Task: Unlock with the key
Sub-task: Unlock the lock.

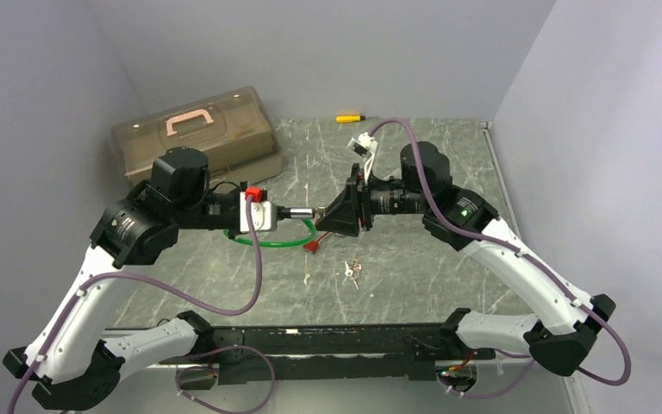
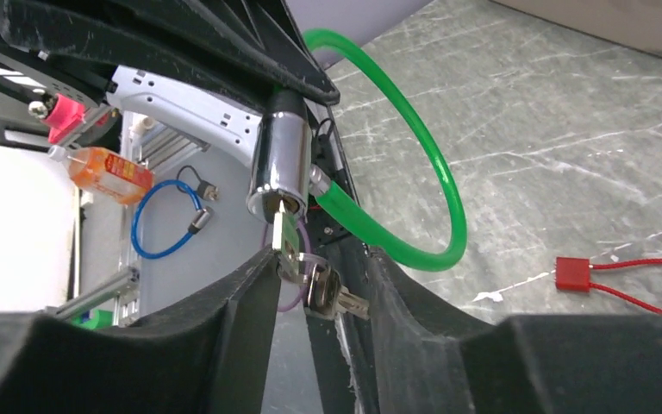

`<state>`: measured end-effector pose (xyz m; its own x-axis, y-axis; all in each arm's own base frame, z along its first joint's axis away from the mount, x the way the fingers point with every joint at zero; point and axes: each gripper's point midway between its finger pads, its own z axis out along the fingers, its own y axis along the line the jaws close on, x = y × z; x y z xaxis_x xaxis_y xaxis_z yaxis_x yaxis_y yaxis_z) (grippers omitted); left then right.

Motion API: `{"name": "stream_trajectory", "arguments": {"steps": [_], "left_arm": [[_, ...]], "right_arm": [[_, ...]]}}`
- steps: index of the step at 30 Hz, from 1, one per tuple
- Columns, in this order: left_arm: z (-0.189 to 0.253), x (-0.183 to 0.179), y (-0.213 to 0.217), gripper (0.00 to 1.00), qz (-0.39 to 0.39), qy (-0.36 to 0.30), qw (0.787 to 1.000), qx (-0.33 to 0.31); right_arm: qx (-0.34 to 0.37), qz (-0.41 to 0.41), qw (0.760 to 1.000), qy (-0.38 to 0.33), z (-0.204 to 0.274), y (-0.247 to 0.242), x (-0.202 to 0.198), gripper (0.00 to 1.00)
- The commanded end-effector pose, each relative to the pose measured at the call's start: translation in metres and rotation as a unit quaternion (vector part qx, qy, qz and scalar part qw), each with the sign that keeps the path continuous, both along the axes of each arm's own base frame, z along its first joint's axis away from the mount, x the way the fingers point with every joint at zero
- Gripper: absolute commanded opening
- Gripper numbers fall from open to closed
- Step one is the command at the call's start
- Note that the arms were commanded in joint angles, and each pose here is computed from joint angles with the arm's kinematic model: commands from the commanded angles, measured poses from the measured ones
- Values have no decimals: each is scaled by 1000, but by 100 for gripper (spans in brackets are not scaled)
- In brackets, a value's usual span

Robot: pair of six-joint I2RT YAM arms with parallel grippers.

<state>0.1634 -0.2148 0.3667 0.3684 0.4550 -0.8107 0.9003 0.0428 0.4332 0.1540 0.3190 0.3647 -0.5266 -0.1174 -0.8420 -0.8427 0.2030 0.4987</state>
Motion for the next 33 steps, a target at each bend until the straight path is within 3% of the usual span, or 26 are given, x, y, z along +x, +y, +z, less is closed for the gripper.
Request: {"name": "stream_trajectory", "arguments": {"steps": [1,11,23,33], "left_arm": [[44,-6,-9,0,-32,-64,996,-55],[36,-12,-8,0,-39,-45,997,-50],[36,-11,-9,0,-38,-46,997,-54],[34,2,-7,0,-18,-68,997,-42]], "right_arm": [[28,-4,996,-82,38,-16,-9,45],[36,-3,993,-115,61,-19,-9,45],[30,18,995,-93,49,-10,-8,29],[40,28,997,-63,46,0,-8,0]]}}
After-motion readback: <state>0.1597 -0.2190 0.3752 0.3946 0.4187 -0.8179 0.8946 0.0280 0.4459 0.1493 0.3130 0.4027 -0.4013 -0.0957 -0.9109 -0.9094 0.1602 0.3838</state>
